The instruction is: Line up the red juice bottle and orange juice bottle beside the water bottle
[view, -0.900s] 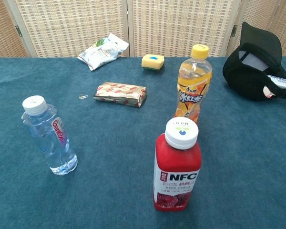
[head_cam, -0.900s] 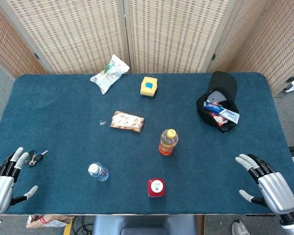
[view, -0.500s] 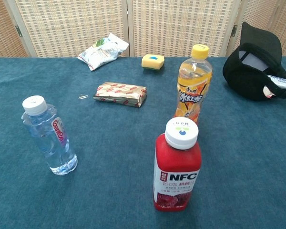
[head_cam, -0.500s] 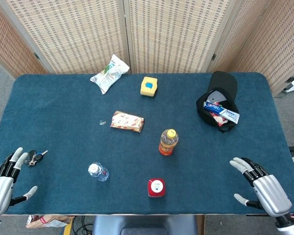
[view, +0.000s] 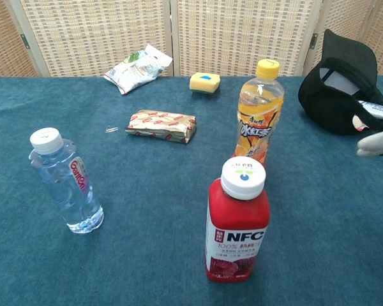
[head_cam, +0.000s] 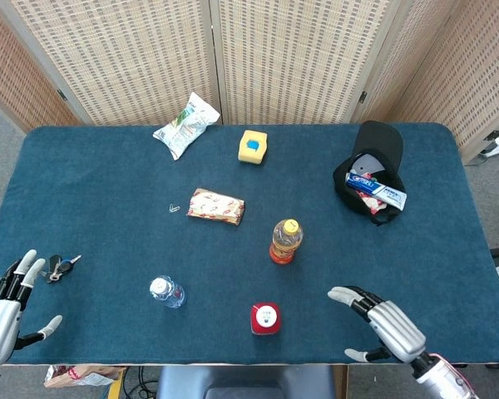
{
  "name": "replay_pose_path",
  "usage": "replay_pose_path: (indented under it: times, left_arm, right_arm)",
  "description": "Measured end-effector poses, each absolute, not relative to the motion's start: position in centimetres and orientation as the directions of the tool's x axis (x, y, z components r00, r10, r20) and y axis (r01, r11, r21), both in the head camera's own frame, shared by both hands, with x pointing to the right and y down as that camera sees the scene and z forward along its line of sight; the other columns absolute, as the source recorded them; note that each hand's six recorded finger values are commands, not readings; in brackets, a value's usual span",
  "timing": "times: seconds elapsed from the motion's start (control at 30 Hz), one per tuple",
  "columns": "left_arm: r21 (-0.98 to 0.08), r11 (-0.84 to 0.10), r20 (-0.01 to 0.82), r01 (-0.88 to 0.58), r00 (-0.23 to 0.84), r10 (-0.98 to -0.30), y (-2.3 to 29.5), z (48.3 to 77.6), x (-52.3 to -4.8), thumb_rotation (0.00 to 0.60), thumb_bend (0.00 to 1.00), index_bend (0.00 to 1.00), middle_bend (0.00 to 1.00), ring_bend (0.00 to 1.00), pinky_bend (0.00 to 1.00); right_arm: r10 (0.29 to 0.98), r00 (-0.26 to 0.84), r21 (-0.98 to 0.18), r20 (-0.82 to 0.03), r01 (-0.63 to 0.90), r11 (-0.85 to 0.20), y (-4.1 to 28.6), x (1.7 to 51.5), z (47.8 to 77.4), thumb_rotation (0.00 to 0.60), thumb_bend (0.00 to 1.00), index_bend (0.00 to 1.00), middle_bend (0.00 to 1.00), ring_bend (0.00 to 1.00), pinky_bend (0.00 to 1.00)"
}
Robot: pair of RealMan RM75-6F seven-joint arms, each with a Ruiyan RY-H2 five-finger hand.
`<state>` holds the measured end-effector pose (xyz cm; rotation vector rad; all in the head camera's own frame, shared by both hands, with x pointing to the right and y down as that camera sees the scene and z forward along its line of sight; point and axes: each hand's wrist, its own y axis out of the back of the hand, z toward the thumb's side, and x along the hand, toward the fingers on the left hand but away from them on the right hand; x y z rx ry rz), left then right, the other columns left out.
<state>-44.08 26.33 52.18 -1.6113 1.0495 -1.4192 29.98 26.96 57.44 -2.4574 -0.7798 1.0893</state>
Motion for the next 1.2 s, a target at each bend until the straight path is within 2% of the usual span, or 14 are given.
replay_pose_path:
  times: [0.3,0.77,0.9,1.03,1.2]
  left_arm:
    - [-0.915,-0.390,0.387,-0.102,0.045,-0.921,26.4,52.0,-44.4,0.600,0.16,0.00,0.00,0.00,0.16]
    - [-0.913,-0.395,0.393,-0.100,0.038,-0.919,26.5,52.1,-44.9,0.600,0.16,0.00,0.00,0.00,0.16]
    - [-0.915,-0.392,0.390,-0.101,0.037,-0.920,26.4,52.0,-45.1,0.600,0.16,0.00,0.00,0.00,0.16]
    - [-0.915,-0.391,0.390,-0.101,0.036,-0.920,26.5,51.9,-45.2,0.600,0.16,0.00,0.00,0.00,0.16]
    - [-0.915,-0.391,0.390,-0.098,0.032,-0.920,26.6,51.8,-45.4,0.600,0.16,0.00,0.00,0.00,0.16]
  right_arm:
    - [0.517,0.639,-0.362,-0.570,0.369,-0.856,26.2,24.8,61.1,0.600,0.00,0.12,0.13,0.09,0.23]
    - [0.468,0.701,-0.183,-0.538,0.445,-0.877,25.7,18.7,64.6,0.600,0.00,0.12,0.13,0.09,0.23]
    - [0.463,0.710,-0.155,-0.530,0.456,-0.876,25.8,17.8,65.3,0.600,0.02,0.18,0.16,0.09,0.23]
    - [0.457,0.716,-0.126,-0.528,0.466,-0.876,25.9,17.2,66.0,0.600,0.16,0.28,0.21,0.11,0.23]
    - [0.475,0.713,-0.103,-0.515,0.499,-0.860,26.0,16.3,66.6,0.600,0.48,0.47,0.34,0.21,0.25]
